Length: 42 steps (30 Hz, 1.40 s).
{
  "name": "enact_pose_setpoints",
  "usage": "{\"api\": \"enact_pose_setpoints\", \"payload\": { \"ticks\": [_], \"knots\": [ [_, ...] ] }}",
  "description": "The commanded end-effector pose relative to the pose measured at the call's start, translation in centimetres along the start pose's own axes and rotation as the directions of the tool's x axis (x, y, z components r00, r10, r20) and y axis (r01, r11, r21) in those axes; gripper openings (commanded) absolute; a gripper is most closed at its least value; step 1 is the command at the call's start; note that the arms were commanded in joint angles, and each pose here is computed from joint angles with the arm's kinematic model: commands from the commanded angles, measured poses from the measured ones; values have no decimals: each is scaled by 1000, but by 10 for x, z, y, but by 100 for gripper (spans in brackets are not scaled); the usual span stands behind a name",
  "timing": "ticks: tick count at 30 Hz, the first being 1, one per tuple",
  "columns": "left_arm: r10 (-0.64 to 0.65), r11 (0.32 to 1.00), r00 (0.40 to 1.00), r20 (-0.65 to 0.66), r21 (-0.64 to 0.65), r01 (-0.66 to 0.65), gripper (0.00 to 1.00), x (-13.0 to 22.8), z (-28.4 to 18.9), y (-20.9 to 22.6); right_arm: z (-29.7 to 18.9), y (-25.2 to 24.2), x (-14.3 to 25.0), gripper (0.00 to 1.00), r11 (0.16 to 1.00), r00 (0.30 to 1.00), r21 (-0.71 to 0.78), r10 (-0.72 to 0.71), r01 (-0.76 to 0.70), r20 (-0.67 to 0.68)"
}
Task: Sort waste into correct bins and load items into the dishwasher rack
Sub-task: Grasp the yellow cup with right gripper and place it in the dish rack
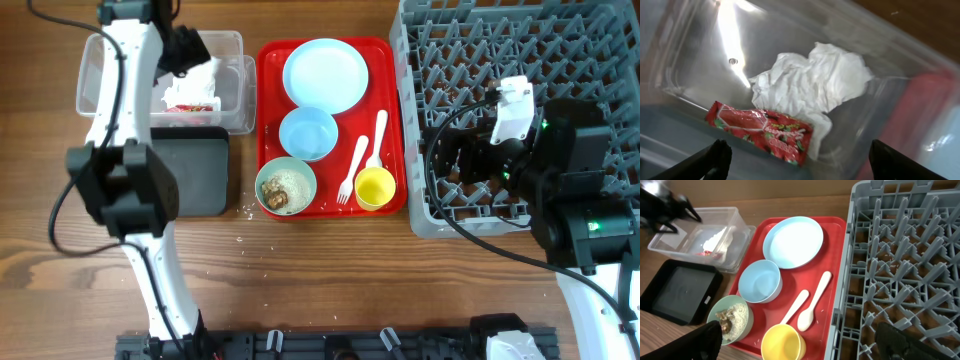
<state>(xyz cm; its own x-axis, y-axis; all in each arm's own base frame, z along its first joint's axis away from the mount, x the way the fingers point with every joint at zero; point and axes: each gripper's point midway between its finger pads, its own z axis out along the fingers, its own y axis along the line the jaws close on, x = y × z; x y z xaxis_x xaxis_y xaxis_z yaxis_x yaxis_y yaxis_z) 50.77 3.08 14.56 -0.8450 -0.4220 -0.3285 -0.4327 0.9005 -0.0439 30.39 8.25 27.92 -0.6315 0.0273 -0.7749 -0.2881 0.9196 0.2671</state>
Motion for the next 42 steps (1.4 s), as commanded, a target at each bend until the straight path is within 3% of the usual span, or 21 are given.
{"api": "enact_pose_setpoints", "payload": {
  "ticks": [1,5,8,10,13,16,19,23,27,29,32,34,36,38,39,42],
  "knots": [
    [171,943,973,152,260,-206,88,5,-112,-44,-3,4,-8,100,1000,1000,-15,-14,14,21],
    [332,883,943,2,350,-312,78,83,-128,-94,-3,4,-7,100,1000,1000,-14,-13,13,17],
    [477,822,868,-139,422,-384,75,159,-115,-135,-3,4,-6,100,1000,1000,-15,8,-8,12],
    [548,789,812,-203,449,-420,75,212,-91,-161,-15,5,-27,100,996,992,-18,83,-82,93],
    [595,760,769,-234,477,-443,75,265,-64,-185,-72,2,-75,100,997,958,16,74,-82,278],
    [674,697,709,-209,498,-515,75,308,-58,-203,-103,-4,-80,100,992,942,63,81,-107,327],
    [685,706,705,-183,404,-582,74,315,-50,-203,-95,-8,-59,100,989,964,76,108,-129,243],
    [697,705,682,-222,382,-597,53,328,-33,-203,-79,-16,-42,100,986,981,91,125,-139,150],
    [724,678,657,-210,393,-621,44,343,-27,-213,-64,-23,-37,99,983,984,98,149,-158,97],
    [724,682,649,-233,383,-623,26,350,-17,-214,-56,-26,-34,92,981,984,96,162,-169,71],
    [706,700,668,-237,377,-606,4,349,-15,-216,-53,-27,-34,91,981,984,95,166,-171,63],
    [690,714,682,-244,384,-585,4,347,-16,-216,-53,-27,-33,91,980,984,96,168,-173,58],
    [676,719,691,-255,432,-544,4,336,-30,-215,-50,-24,-30,93,982,984,73,173,-176,39],
    [651,697,719,-245,569,-437,4,302,-63,-215,-43,-13,-28,94,989,989,-9,150,-150,4],
    [637,669,734,-235,642,-375,4,288,-78,-214,-35,-4,-27,95,988,991,-81,133,-134,-24],
    [559,502,790,-250,861,-83,4,229,-125,-199,-11,23,-25,97,936,993,-337,73,-101,-94]
  ]
}}
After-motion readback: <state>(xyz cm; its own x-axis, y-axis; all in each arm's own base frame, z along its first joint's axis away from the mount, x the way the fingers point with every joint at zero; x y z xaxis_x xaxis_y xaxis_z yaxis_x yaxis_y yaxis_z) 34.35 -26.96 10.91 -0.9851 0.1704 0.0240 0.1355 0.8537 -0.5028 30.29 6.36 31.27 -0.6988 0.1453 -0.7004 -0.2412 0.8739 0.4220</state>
